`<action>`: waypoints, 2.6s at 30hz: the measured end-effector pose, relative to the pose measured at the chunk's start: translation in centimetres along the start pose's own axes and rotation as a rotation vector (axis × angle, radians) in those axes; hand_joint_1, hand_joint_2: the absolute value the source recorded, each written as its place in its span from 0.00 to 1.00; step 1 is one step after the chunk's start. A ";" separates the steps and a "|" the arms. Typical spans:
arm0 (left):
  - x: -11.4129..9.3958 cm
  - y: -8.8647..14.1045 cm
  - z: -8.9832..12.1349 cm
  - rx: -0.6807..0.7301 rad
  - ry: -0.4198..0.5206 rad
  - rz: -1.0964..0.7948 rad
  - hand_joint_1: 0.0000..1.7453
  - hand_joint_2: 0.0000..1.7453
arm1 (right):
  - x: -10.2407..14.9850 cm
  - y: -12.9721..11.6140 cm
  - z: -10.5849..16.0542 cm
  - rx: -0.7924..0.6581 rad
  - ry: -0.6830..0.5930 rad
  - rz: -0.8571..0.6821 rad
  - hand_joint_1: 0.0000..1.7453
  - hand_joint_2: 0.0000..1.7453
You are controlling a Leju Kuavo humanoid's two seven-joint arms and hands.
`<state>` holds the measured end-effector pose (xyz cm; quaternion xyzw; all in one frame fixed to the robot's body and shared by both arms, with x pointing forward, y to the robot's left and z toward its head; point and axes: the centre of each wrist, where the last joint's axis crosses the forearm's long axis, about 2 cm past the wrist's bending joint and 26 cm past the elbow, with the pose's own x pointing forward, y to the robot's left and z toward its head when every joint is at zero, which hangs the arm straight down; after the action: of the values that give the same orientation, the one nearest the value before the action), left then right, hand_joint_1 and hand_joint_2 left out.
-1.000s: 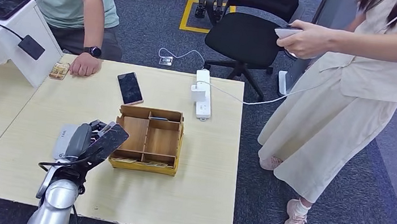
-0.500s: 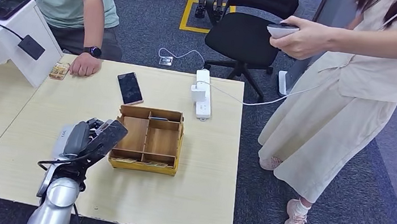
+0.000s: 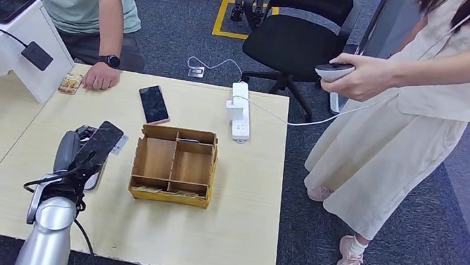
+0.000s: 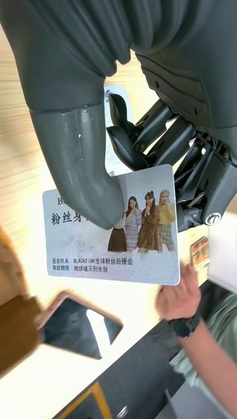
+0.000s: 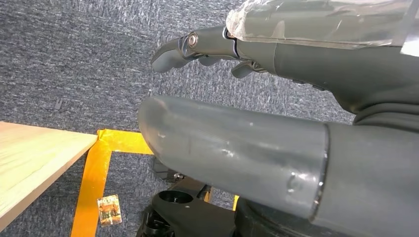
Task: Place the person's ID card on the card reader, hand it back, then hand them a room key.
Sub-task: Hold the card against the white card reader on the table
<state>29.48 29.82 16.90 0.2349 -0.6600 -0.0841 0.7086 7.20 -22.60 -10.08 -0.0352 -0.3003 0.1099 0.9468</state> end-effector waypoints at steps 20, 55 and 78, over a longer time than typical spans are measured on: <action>-5.6 4.2 2.1 0.127 0.213 -0.121 1.00 1.00 | -0.2 0.0 0.1 0.001 0.002 -0.008 0.00 0.00; -7.7 1.9 5.1 0.035 0.301 -0.026 1.00 1.00 | 0.2 -0.3 -0.1 -0.013 -0.008 -0.027 0.00 0.00; -5.5 2.7 1.9 0.091 0.260 -0.103 1.00 1.00 | -0.4 -0.2 0.2 -0.015 0.016 -0.023 0.00 0.00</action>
<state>26.51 34.09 13.23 0.3090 -0.5528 -0.0591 0.7717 6.83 -22.92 -10.08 -0.0399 -0.2937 0.0963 0.9502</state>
